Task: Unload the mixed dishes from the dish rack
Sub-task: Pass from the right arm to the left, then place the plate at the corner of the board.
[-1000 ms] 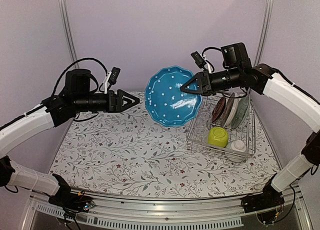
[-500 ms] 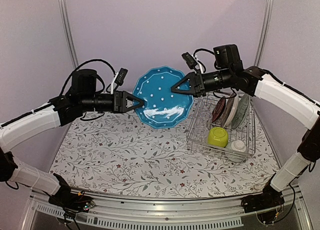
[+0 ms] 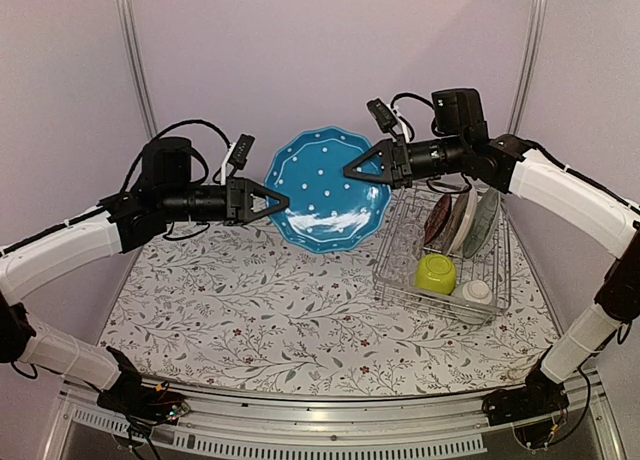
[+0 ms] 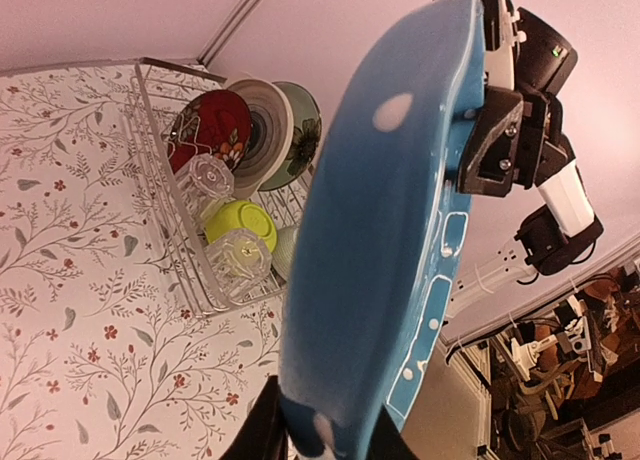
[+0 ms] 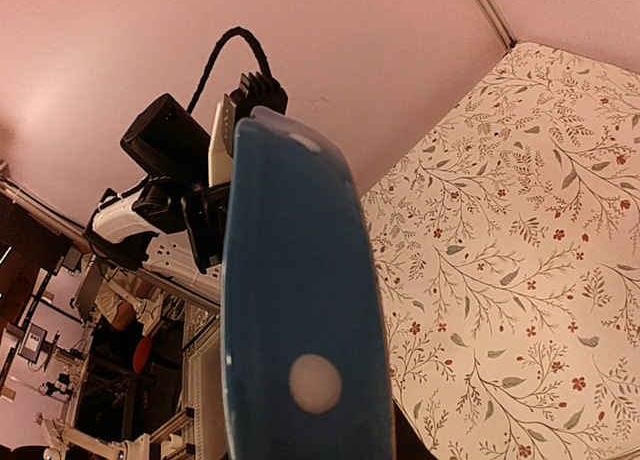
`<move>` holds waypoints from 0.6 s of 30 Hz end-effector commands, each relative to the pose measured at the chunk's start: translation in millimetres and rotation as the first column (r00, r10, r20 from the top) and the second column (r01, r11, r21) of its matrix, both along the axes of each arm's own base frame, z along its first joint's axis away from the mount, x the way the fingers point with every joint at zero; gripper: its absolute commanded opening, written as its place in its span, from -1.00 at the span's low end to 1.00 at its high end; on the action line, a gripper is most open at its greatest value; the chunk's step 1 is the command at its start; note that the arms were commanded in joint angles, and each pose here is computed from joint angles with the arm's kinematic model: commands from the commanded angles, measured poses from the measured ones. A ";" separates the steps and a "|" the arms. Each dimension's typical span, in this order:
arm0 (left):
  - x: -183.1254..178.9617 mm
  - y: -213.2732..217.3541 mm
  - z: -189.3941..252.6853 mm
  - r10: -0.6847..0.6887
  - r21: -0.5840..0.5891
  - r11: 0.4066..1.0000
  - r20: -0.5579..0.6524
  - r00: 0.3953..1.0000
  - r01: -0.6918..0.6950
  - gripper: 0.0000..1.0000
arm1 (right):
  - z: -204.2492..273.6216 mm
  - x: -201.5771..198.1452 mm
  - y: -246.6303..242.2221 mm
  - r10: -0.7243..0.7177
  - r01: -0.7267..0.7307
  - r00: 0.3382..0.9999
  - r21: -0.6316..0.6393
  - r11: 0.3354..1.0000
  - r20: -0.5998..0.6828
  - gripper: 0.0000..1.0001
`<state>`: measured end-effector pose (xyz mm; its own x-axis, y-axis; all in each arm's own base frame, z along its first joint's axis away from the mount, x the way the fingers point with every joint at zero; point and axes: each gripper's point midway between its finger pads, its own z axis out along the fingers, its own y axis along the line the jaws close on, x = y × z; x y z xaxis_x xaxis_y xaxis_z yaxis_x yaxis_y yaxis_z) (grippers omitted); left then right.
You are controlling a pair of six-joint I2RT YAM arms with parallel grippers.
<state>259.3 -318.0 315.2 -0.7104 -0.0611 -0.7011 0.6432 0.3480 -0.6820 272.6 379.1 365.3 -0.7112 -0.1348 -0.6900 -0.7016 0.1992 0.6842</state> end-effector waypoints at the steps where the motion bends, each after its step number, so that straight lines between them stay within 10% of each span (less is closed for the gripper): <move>1: -7.8 -13.5 15.0 -0.062 -0.056 0.996 0.076 0.995 0.067 -1.00 | 21.2 -12.7 11.1 0.049 -0.051 0.998 0.074 0.996 0.037 -0.48; 18: 0.3 0.6 18.9 0.005 -0.106 0.994 0.073 0.997 0.003 -1.00 | 0.9 19.9 -1.3 -0.092 0.092 0.996 0.014 0.996 -0.004 0.71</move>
